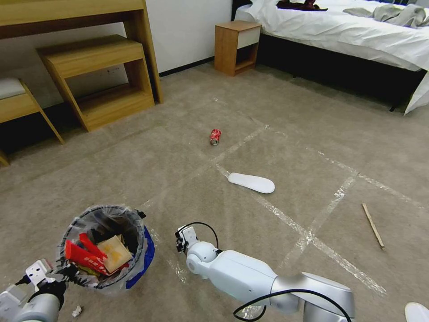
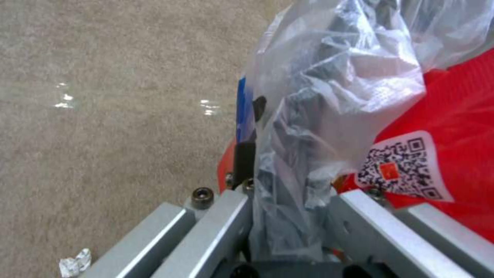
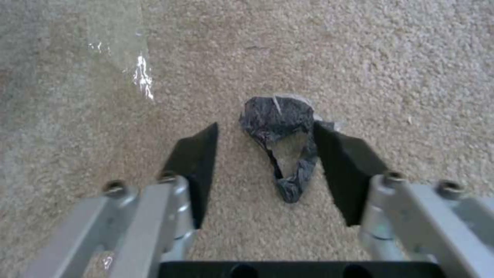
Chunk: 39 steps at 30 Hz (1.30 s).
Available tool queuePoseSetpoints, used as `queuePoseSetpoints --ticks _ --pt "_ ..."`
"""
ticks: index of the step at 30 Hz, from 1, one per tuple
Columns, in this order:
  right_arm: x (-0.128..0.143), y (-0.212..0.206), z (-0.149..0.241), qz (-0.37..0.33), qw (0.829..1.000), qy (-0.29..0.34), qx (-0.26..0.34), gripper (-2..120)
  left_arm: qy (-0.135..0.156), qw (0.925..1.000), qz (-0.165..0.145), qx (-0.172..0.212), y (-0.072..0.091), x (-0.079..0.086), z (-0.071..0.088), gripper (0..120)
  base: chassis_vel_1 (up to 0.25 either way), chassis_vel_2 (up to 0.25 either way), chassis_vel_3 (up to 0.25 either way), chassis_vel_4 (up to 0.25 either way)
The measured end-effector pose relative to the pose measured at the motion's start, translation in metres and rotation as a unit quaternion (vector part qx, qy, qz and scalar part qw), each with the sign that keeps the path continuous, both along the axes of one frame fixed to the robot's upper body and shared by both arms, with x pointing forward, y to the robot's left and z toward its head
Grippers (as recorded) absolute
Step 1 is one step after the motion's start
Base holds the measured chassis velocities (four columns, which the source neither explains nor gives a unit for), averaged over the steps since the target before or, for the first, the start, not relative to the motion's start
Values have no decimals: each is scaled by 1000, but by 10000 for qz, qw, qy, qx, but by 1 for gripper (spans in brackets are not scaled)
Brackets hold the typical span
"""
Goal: Pick up the trash bin and place the garbage on the floor into it.
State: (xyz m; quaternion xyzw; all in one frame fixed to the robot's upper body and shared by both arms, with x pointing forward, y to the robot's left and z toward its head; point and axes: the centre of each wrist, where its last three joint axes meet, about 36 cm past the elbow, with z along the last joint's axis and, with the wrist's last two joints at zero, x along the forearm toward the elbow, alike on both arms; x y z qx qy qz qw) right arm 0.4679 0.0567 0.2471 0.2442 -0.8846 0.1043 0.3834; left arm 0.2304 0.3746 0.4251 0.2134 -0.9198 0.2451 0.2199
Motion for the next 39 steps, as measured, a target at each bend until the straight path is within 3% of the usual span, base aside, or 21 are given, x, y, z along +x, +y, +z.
queuePoseSetpoints --ticks 5,10,12,21,29,35,39 --pt "1 2 -3 26 10000 -6 4 77 -4 10000 23 13 1 -1 0 1 0 0 0 0" --pt "2 3 -7 48 10000 -28 11 93 9 10000 36 13 2 -3 -2 1 0 0 0 0" --pt "2 3 -8 52 10000 -39 12 93 11 10000 37 15 2 -3 -2 1 0 0 0 0" --pt "3 2 -11 49 10000 -52 -17 90 6 10000 37 21 2 -3 -1 1 0 0 0 0" --pt "5 1 -15 36 10000 -63 -39 78 -11 10000 42 12 1 -4 0 1 0 0 0 0" --pt "3 2 -21 80 9999 -120 -11 62 -25 10000 52 -1 0 -4 0 1 0 0 0 0" --pt "2 3 -23 106 9998 -139 -24 61 -29 10000 55 2 0 -5 0 1 0 0 0 0"
